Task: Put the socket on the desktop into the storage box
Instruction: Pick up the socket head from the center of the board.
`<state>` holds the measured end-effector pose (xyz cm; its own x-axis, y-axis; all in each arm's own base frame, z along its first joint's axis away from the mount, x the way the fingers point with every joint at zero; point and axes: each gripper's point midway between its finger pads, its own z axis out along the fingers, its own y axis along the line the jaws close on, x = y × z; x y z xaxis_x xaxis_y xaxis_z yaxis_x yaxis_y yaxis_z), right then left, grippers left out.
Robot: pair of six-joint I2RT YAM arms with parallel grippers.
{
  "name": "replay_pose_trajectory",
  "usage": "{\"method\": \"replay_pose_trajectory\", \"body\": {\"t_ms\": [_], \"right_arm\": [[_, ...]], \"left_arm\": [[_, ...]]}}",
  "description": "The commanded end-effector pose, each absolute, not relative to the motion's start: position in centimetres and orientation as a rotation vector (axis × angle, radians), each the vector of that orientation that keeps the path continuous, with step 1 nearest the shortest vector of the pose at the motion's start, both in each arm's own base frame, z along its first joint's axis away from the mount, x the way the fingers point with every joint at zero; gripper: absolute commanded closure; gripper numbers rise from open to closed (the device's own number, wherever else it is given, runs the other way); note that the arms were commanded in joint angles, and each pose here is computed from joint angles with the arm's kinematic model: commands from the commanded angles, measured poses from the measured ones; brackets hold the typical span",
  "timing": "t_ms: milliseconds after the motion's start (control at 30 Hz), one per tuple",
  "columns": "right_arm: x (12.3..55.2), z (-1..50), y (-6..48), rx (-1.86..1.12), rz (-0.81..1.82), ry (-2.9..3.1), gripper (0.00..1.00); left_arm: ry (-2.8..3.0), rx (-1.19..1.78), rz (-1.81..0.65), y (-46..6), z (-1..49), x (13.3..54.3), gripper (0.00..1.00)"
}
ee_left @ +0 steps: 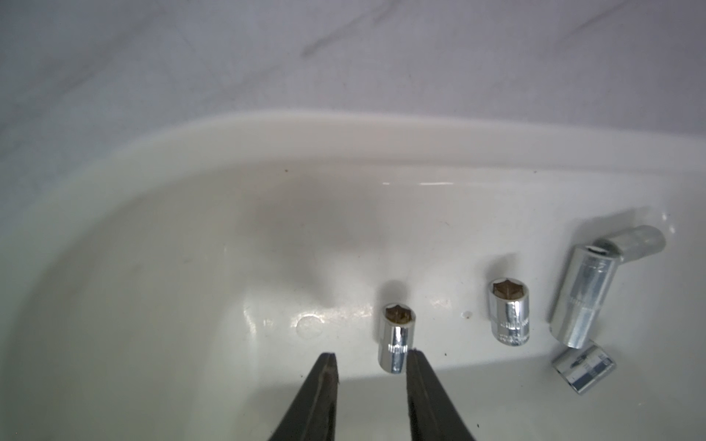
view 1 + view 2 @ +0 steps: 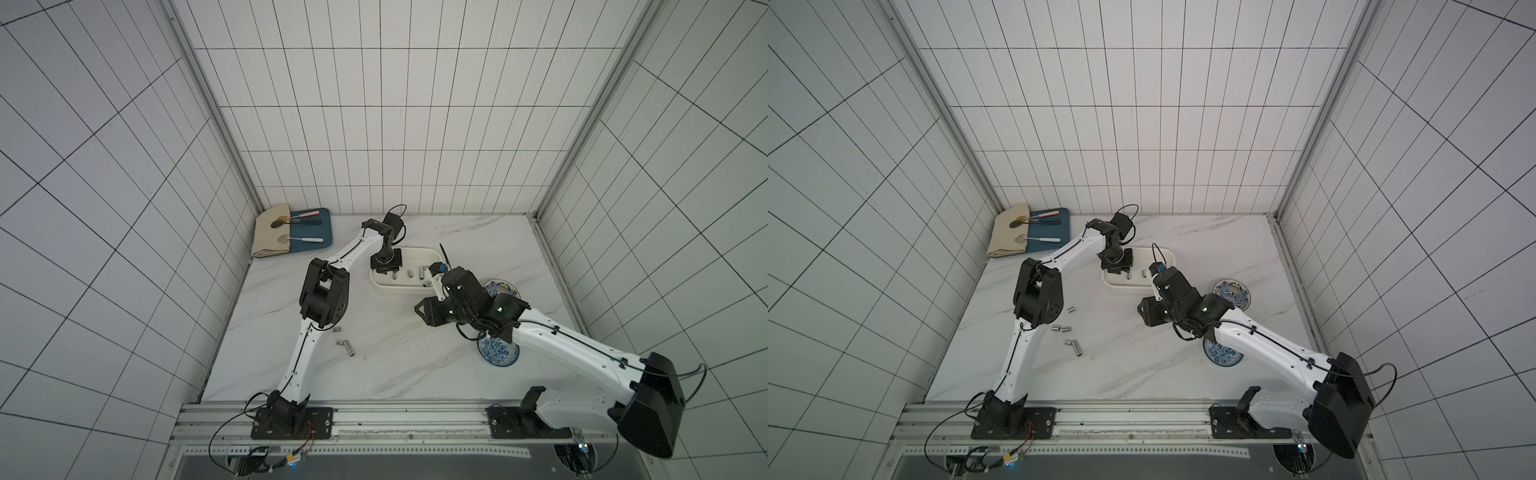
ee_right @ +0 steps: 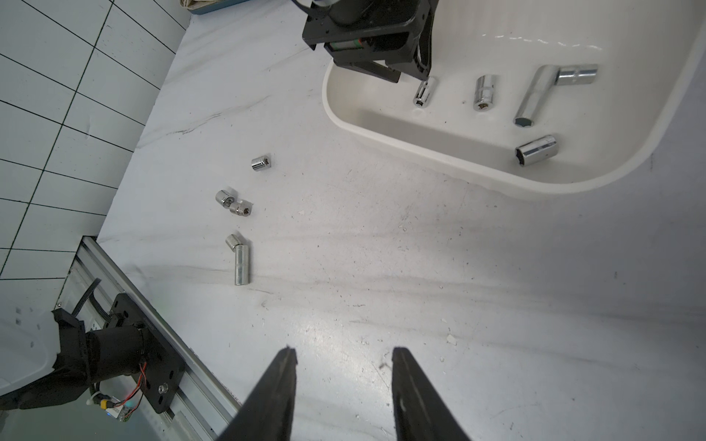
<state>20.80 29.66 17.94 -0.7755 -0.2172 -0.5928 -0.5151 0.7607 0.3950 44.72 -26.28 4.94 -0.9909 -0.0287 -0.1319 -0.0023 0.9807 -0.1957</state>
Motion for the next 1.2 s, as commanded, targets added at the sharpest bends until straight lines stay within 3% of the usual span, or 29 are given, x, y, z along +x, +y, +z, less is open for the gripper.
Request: {"method": "replay_pose_trajectory", "body": {"t_ms": [0, 267, 500, 1167], "right_arm": [[20.5, 17.0, 28.9, -0.545, 0.735, 2.458, 0.56], [20.8, 16.8, 28.3, -0.534, 0.698, 2.465, 0.56], [20.8, 16.9, 28.5, -0.537, 0.703, 2.464, 0.56], [20.6, 15.9, 29.8, -0.558, 0.734, 2.496, 0.56]], "left_arm": [[2.938, -0.002, -0.324, -26.7, 7.6, 45.1, 0.66], [2.813, -0.010, -0.359, -25.3, 13.7, 43.9, 0.62], [2.736, -0.097, -0.408, -22.6, 16.2, 40.9, 0.57], [2.721, -0.360, -0.393, -13.8, 14.0, 32.0, 0.45]]}}
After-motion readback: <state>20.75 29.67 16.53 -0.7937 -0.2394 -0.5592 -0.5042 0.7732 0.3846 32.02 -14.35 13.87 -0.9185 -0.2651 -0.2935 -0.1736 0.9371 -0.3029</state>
